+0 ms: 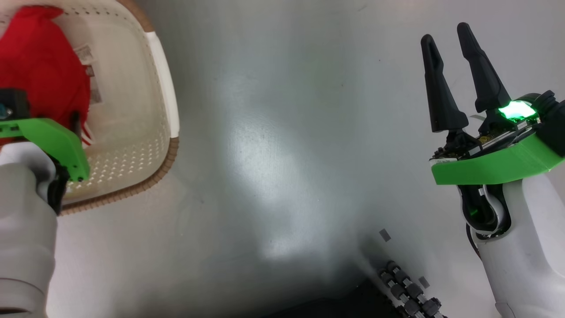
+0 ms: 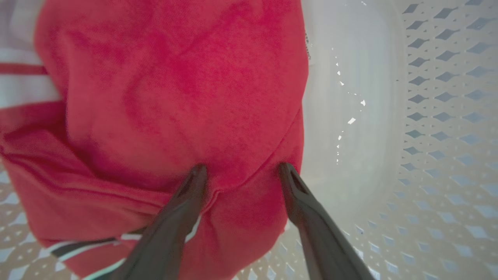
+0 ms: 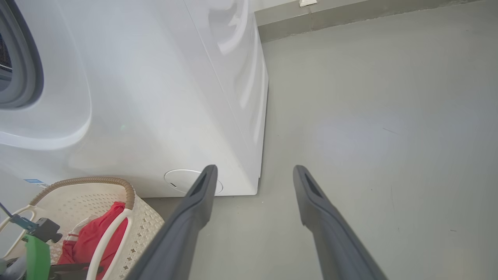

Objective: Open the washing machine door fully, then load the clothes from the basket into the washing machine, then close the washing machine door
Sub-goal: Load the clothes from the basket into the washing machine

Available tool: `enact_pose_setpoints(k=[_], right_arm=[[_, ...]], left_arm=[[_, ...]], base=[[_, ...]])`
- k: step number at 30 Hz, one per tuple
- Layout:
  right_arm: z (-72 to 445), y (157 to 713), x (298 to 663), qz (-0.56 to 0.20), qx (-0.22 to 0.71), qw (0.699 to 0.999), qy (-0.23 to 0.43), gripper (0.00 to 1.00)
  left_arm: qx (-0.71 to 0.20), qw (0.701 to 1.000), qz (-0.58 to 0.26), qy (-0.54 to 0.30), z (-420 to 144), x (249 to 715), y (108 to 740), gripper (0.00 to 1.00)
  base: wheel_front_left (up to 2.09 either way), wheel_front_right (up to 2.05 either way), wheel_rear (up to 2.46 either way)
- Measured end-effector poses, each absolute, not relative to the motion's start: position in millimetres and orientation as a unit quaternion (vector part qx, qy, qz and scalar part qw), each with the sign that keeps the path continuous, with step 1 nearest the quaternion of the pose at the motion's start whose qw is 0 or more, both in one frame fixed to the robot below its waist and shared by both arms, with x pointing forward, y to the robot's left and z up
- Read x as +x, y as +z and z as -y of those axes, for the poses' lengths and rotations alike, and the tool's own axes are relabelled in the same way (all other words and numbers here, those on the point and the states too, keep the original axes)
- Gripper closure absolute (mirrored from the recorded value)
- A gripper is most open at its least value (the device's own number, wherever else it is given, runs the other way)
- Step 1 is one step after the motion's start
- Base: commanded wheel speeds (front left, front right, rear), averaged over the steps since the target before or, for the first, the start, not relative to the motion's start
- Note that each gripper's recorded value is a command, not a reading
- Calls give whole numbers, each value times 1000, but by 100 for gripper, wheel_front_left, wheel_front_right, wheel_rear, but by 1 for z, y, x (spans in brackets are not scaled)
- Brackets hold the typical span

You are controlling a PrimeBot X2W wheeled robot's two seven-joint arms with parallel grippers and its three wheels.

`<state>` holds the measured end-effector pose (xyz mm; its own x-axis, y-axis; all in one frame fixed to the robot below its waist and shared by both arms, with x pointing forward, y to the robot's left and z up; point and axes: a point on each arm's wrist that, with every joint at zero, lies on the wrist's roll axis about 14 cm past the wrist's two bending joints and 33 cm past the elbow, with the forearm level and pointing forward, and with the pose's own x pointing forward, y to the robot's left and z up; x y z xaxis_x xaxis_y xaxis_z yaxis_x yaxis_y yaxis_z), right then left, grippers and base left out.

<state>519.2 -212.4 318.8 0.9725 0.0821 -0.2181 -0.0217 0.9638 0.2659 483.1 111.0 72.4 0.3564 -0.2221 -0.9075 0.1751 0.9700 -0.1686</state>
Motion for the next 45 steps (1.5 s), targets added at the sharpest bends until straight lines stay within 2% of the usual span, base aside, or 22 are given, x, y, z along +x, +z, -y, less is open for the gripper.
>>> enact_pose_setpoints(k=[7,10,11,12,13,14,20,30,33,45], right_arm=[[215,315,517,-120,130,984,20,0],[216,314,516,-120,130,984,18,0],[216,314,516,-120,130,984,18,0],[216,315,516,-120,130,984,18,0],[216,315,516,-120,131,984,18,0],[216,315,516,-120,131,984,18,0],[214,318,518,-116,133,984,19,0],[211,337,522,-97,137,986,25,0],[210,352,523,-82,138,987,28,0],[208,395,512,-52,139,988,34,0]], left_arm=[[12,790,-601,-121,-117,470,59,0],[17,789,-602,-118,-118,470,57,0],[17,791,-600,-119,-117,471,57,18],[18,791,-599,-119,-117,471,57,49],[18,793,-597,-119,-117,472,58,68],[18,795,-595,-119,-118,473,58,100],[15,802,-585,-116,-119,477,64,100],[6,836,-535,-121,-115,497,91,100],[0,854,-505,-128,-110,504,110,100],[-22,888,-443,-126,-110,499,166,100]], base=[[0,0,0],[0,0,0],[0,0,0],[0,0,0],[0,0,0],[0,0,0],[0,0,0],[0,0,0],[0,0,0],[0,0,0]])
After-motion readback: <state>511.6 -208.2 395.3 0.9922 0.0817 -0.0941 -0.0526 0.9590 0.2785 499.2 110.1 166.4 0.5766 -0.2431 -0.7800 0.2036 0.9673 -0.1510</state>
